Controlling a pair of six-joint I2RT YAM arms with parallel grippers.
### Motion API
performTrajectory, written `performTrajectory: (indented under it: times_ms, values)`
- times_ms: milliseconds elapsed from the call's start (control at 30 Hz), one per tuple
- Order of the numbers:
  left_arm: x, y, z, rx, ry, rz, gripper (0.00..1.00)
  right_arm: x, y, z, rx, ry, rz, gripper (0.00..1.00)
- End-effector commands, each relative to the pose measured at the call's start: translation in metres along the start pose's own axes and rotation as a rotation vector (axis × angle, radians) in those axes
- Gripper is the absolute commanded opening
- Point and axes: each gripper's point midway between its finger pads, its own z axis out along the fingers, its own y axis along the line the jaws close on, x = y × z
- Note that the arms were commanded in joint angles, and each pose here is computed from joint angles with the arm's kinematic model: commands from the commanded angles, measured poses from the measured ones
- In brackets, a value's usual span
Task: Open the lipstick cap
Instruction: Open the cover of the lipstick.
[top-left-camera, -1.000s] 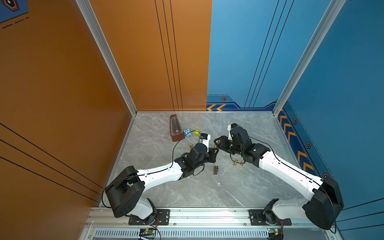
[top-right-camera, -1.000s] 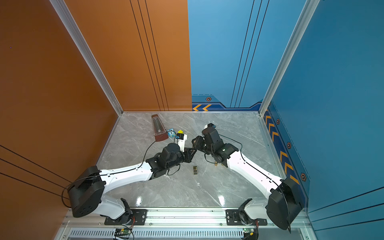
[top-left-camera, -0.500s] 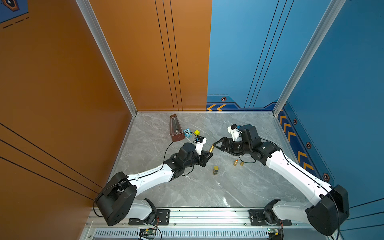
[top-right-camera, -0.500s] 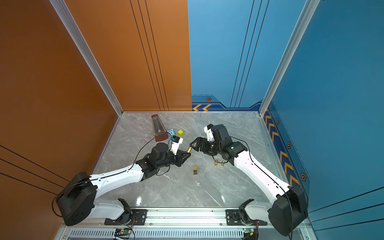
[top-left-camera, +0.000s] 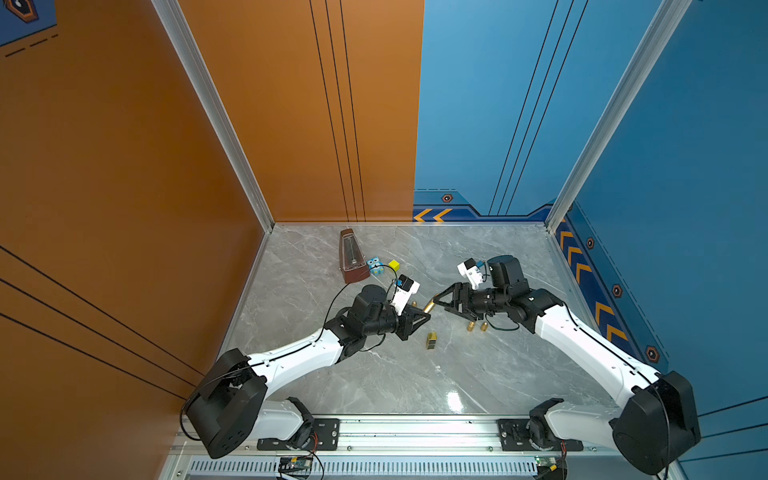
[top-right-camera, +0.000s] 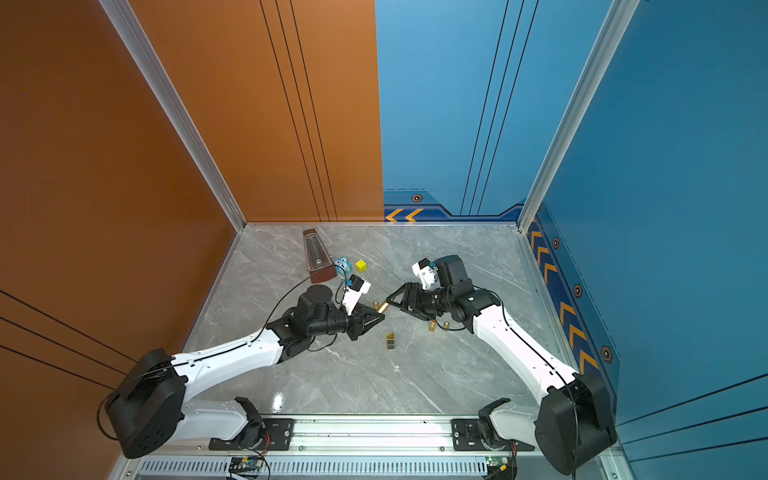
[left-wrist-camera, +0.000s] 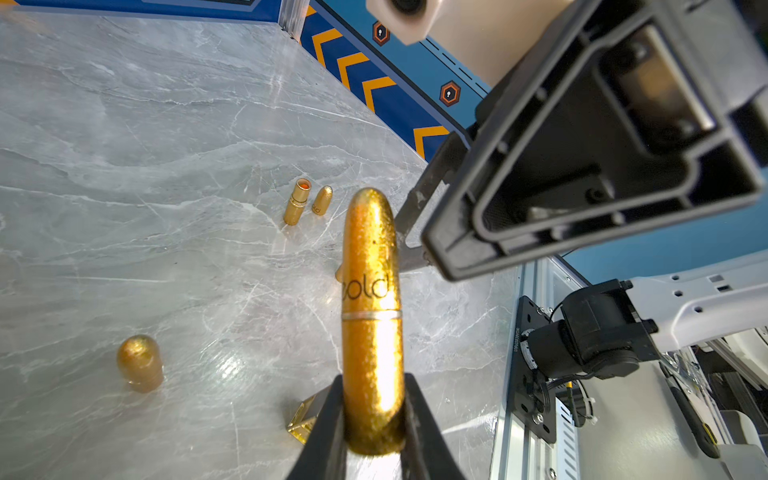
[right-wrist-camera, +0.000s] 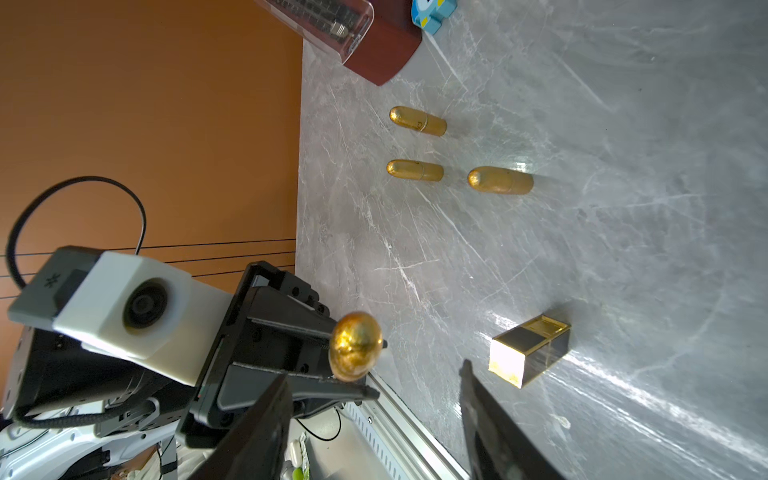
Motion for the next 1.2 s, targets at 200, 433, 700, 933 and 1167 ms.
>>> performTrajectory:
  times_ms: [200,433,700,933,1167]
  values:
    - [-0.002,-0.018,-0.001,0.077,0.009,0.046,0.0,0.0,0.027,-0.001,-0.148,0.026,-0.012,0.47]
    - [-0.006,-0.022,0.0,0.088,0.004,0.055,0.0,0.001,0.019,0.005,-0.136,0.039,0.013,0.37]
    - [-0.009,-0.025,-0.001,0.097,-0.002,0.059,0.0,0.0,0.015,0.008,-0.125,0.041,0.016,0.3]
    - [-0.01,-0.023,-0.001,0.083,-0.01,0.058,0.0,-0.001,0.016,0.006,-0.122,0.035,-0.001,0.22]
    - [-0.003,-0.016,-0.006,0.052,-0.008,0.047,0.0,-0.008,0.019,0.001,-0.12,0.007,-0.006,0.2]
